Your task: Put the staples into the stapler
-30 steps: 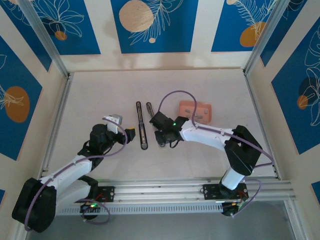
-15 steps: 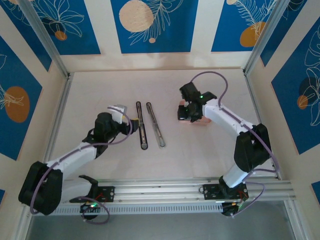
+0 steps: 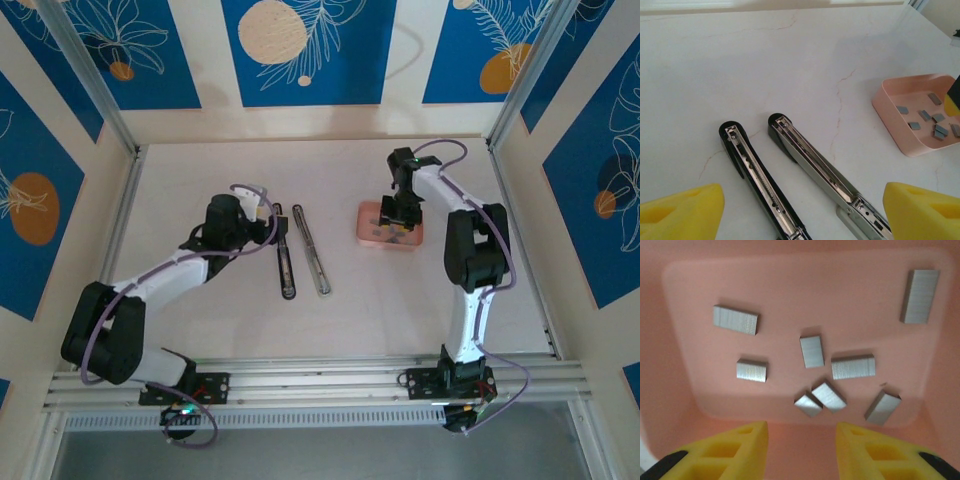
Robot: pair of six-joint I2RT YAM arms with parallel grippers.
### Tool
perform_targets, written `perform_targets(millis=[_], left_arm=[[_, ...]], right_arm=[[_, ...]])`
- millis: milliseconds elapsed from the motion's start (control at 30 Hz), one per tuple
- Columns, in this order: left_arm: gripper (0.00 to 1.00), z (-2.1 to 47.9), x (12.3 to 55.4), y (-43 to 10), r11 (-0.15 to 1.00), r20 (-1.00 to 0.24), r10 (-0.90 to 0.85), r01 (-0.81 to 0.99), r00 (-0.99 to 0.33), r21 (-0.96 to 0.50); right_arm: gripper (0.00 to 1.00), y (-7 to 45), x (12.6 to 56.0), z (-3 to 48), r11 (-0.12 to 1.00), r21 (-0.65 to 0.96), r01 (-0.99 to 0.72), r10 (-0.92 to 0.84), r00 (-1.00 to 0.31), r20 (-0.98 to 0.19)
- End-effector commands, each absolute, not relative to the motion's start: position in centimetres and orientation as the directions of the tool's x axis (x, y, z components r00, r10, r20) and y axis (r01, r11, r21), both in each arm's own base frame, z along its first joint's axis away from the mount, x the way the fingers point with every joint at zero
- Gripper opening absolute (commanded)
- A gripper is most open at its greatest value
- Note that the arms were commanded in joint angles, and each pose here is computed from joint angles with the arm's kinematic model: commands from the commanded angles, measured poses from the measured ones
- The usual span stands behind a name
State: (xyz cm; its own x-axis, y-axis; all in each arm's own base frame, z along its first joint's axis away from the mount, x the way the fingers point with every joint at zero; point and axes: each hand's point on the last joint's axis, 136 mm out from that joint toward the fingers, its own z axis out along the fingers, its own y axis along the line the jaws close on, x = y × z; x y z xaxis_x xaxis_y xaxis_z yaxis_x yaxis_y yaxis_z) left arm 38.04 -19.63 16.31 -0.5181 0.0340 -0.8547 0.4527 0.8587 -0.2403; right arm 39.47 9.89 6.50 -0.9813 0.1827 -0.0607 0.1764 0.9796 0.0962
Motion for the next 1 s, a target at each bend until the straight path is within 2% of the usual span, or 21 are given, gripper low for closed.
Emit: perform_targets(millis=[0, 333, 733, 967], left_arm=[[0.83, 16.4, 39.0, -19.2, 0.866, -0.844, 0.049, 0.444, -0.533, -0.229], [0.82, 15.7, 40.0, -19.8, 0.867, -0.83, 0.045, 0.434, -0.557, -0.244], [0.81, 15.3, 40.3, -19.8, 0.871, -0.815, 0.04, 0.42, -0.578, -0.255], [0.81, 15.3, 40.1, -19.7, 0.874, -0.811, 0.045, 0.416, -0.584, -0.252]], right_arm=[[0.39, 10.0, 40.2, 6.5, 0.978, 0.108, 0.178, 0.184, -0.982, -0.046], [0.33, 9.3, 41.7, 4.2, 0.988, 0.056, 0.146, 0.149, -0.987, -0.052], [0.32, 9.2, 42.6, 2.7, 0.989, 0.062, 0.135, 0.139, -0.989, -0.058], [0.23, 9.0, 42.3, 1.4, 0.988, 0.06, 0.14, 0.141, -0.99, -0.024]])
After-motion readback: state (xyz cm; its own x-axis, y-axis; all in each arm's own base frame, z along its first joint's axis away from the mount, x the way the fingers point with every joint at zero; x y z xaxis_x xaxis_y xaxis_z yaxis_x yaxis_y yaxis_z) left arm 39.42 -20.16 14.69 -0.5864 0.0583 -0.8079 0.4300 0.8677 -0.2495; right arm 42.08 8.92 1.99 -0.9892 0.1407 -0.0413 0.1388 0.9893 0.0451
